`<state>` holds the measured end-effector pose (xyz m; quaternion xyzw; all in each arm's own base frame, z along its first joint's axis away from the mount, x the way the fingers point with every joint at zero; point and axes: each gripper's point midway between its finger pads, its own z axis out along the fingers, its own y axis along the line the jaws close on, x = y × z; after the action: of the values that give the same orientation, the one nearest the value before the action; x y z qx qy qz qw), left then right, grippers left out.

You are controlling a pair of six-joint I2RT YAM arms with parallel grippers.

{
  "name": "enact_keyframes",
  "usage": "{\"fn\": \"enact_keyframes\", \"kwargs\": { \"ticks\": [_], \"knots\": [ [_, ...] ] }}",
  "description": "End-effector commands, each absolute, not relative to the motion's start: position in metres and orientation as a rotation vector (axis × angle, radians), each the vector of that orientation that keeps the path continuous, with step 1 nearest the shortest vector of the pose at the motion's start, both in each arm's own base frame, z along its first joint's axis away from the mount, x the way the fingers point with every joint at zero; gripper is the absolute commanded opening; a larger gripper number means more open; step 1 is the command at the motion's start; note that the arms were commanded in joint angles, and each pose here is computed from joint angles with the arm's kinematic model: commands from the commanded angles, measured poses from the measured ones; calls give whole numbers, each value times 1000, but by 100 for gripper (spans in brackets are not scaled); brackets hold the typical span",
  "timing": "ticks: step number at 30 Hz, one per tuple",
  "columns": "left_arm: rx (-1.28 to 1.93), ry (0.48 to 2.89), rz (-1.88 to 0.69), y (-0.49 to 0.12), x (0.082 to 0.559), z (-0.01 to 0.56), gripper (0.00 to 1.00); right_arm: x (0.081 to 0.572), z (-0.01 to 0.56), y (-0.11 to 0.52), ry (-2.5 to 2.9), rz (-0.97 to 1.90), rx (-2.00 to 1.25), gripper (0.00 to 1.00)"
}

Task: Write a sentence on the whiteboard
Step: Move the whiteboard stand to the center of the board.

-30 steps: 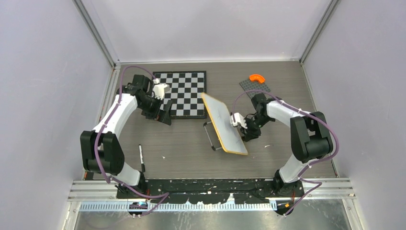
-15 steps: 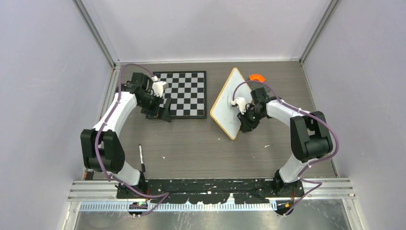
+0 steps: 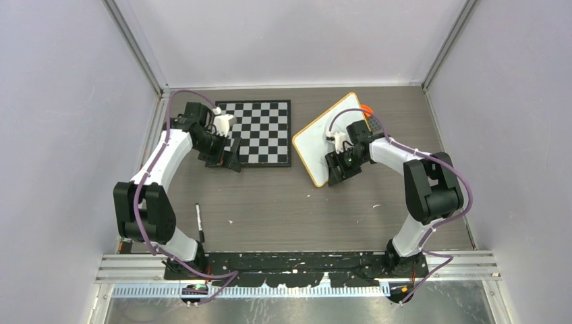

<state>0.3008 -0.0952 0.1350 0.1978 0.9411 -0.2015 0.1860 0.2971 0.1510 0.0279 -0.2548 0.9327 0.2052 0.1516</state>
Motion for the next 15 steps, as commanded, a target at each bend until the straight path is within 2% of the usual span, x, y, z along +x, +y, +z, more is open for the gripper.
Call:
{"fn": "enact_keyframes", "kwargs": {
  "ticks": [1, 11, 15],
  "knots": [
    [562, 2581, -582, -99, 308, 155, 100, 296, 49, 171, 2633, 713, -701, 67],
    [578, 2538, -630, -105, 308, 164, 100, 317, 89, 111, 2521, 700, -537, 68],
    [577, 2541, -643, -107, 308, 163, 100, 341, 96, 80, 2474, 522, -523, 67]
  ]
}}
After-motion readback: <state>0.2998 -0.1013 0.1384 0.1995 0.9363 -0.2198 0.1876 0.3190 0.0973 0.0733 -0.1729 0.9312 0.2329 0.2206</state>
